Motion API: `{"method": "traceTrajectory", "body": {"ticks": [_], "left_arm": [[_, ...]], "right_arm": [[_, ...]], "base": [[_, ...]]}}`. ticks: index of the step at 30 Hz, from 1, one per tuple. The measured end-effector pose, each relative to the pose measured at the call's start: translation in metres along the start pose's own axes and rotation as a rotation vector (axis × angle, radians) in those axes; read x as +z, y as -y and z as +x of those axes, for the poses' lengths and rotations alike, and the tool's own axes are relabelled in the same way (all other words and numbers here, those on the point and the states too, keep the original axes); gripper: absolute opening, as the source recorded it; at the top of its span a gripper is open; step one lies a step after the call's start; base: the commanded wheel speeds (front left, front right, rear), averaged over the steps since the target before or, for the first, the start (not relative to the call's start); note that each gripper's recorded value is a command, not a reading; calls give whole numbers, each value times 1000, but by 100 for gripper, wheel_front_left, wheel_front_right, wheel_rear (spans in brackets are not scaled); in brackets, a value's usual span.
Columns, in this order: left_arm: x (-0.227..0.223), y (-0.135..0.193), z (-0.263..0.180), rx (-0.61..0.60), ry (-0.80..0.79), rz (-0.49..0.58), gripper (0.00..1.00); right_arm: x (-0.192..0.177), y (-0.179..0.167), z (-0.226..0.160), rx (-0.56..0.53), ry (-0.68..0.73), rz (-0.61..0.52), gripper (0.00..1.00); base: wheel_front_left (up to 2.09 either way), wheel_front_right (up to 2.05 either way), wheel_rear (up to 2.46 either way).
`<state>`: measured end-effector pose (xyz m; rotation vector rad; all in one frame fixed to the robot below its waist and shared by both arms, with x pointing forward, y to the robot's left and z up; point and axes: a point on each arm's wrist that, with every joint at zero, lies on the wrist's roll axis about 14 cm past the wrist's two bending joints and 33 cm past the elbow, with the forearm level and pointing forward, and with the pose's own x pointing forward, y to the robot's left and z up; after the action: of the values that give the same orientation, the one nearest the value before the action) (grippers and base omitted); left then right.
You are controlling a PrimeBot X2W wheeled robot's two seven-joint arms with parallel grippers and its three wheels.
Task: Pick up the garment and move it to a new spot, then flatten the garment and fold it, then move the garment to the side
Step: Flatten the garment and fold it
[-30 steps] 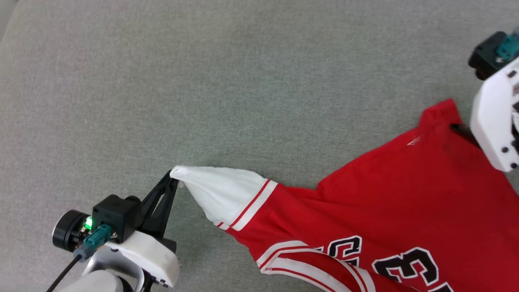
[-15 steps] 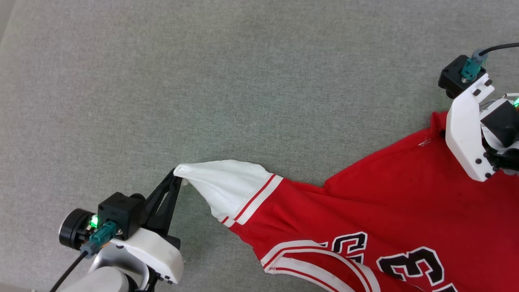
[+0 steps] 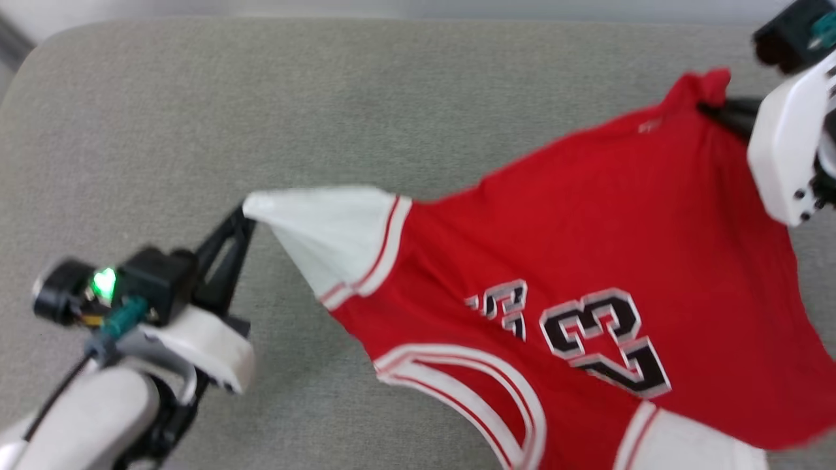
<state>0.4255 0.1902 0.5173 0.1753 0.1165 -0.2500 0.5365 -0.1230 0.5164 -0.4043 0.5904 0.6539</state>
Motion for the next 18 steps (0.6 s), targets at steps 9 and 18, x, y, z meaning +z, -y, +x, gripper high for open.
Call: {"method": "traceTrajectory", "body": {"ticks": [9,18], "left_arm": [[119,-11,65,-62,293,124,0],[207,-22,131,-76,478,211,0]], "right_arm": [[80,58,-46,-184,318,-43,0],[138,112,-54,-354,509,-84,0]], "base": [[0,0,0],[0,0,0]]}}
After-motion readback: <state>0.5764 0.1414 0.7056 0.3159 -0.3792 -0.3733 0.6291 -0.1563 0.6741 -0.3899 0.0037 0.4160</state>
